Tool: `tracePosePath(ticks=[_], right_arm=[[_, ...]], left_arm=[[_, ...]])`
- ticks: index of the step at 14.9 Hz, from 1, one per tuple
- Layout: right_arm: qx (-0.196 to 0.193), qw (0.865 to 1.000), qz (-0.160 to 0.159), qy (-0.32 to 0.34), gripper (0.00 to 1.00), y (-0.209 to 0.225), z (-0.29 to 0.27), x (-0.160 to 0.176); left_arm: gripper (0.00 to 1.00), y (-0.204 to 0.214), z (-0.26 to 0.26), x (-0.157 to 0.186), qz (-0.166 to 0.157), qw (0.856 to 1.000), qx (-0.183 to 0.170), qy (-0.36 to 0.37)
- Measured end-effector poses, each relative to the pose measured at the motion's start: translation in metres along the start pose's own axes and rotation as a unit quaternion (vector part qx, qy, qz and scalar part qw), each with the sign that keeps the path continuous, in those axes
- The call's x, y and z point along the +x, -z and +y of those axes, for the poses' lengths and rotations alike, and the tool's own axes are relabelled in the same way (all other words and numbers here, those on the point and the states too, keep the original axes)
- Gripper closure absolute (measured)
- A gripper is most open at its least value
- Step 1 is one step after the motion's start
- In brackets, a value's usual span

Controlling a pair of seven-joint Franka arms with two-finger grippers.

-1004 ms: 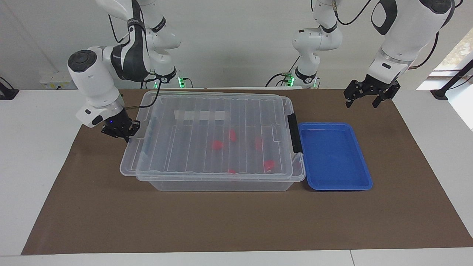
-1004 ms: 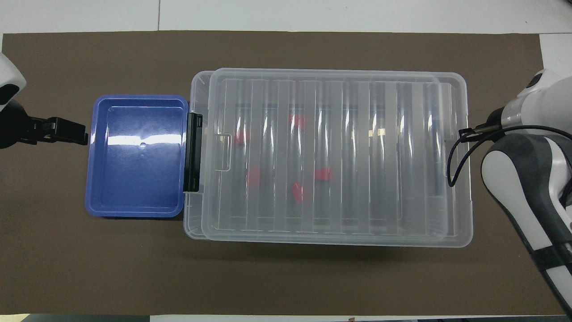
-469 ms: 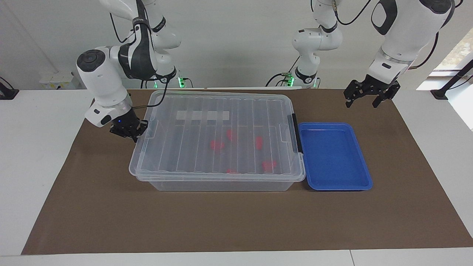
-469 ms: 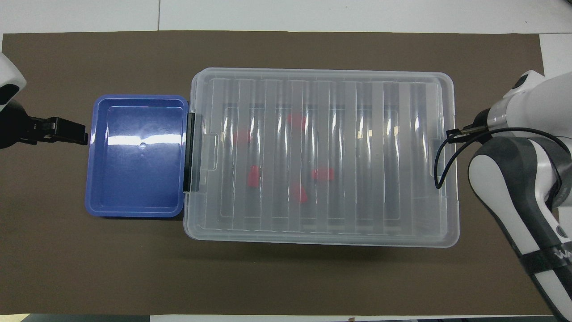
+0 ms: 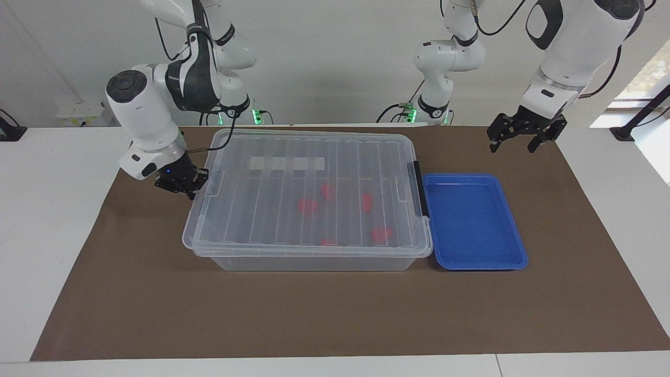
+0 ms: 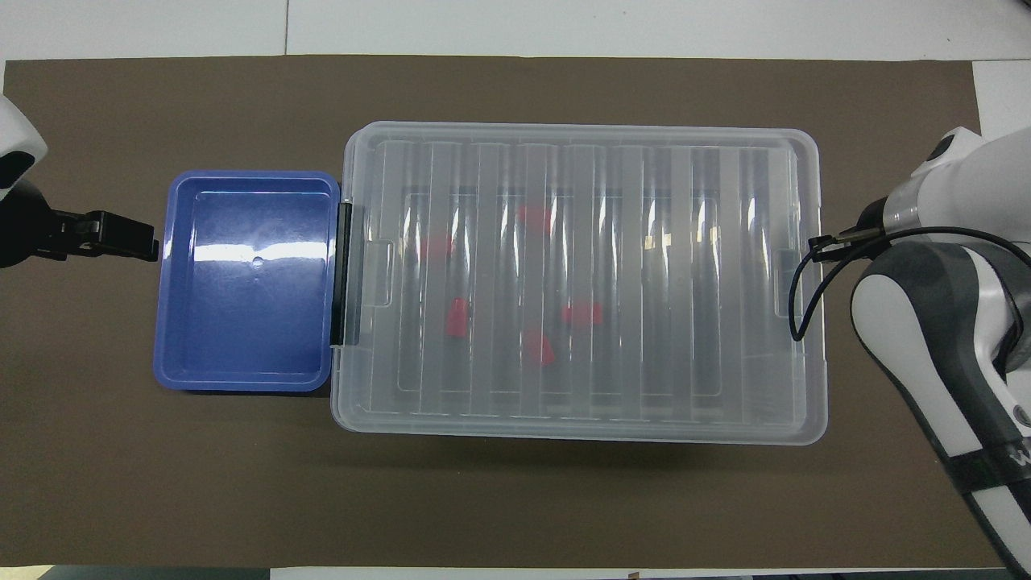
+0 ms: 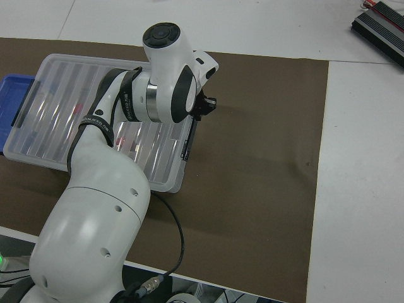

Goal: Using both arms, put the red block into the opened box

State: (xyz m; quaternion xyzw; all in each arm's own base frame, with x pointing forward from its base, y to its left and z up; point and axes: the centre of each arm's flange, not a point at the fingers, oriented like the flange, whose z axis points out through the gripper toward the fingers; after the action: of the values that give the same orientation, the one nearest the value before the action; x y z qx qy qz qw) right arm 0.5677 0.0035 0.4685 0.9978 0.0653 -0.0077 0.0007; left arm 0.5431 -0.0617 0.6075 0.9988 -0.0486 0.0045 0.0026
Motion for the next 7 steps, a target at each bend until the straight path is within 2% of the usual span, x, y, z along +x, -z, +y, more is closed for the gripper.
tracePosePath(ticks=[5, 7], right_arm=[[0.004, 0.999, -0.03, -0.012, 0.99, 0.08, 0.017, -0.006], [0.005, 0.999, -0.036, -0.016, 0.96, 0.114, 0.02, -0.013]], left_arm=[[0.0, 0.0, 0.0, 0.0, 0.0, 1.0, 0.0, 0.0], [0.0, 0.0, 0.0, 0.0, 0.0, 1.0, 0.0, 0.0]])
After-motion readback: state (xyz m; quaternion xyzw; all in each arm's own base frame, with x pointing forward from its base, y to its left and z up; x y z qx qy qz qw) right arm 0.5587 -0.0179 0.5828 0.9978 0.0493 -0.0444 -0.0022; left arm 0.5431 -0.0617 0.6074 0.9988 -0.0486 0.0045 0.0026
